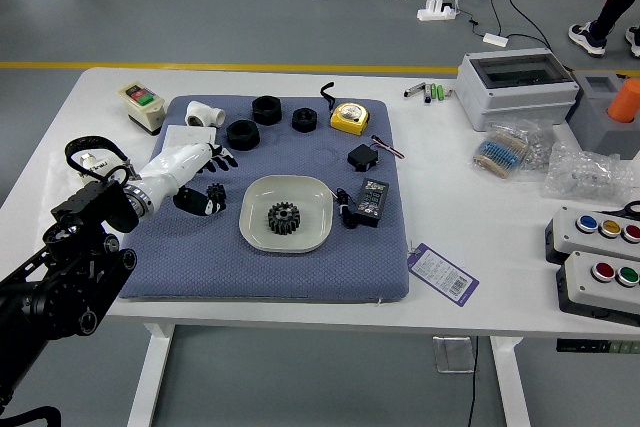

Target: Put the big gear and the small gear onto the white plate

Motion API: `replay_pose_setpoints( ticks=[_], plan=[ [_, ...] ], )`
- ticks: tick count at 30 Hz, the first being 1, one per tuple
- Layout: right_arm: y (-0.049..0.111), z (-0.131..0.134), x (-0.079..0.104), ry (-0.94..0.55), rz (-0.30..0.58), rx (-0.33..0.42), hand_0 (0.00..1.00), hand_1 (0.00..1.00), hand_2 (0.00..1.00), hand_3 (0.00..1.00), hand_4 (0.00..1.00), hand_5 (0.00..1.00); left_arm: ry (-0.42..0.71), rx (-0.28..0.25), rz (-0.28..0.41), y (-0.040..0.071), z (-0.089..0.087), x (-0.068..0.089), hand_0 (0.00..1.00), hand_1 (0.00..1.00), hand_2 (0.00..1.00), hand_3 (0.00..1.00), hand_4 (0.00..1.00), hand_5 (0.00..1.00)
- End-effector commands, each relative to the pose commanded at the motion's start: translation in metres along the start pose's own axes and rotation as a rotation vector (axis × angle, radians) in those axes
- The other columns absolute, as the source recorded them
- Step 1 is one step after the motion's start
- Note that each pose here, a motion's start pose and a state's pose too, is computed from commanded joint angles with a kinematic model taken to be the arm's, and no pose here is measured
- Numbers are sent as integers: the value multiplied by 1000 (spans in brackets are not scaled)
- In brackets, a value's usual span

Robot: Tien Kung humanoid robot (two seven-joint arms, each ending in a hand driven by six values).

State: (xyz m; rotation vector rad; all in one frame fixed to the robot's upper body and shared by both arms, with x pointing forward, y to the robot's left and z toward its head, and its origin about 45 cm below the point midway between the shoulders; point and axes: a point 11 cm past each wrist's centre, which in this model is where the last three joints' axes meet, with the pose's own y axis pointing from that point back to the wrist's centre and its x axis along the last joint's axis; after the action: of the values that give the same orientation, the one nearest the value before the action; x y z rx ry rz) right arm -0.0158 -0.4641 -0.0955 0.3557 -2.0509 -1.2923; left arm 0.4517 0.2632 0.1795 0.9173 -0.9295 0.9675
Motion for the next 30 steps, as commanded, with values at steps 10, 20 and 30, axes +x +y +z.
replay_pose_setpoints(
  ticks=[10,20,30],
  plan=[
    [0,-1,0,2,0,1,687,706,749,564,790,643,-16,15,-18,-5,-6,-5,451,563,610,613,797,5],
    [0,-4,-2,-6,-3,6,688,706,749,564,790,643,-2,33,-23,-6,-10,-8,419,535,574,589,752,6],
    [1,-5,-3,-8,-6,8,688,707,749,564,791,643,8,53,-26,-6,-17,-9,376,497,546,586,719,2]
  ],
)
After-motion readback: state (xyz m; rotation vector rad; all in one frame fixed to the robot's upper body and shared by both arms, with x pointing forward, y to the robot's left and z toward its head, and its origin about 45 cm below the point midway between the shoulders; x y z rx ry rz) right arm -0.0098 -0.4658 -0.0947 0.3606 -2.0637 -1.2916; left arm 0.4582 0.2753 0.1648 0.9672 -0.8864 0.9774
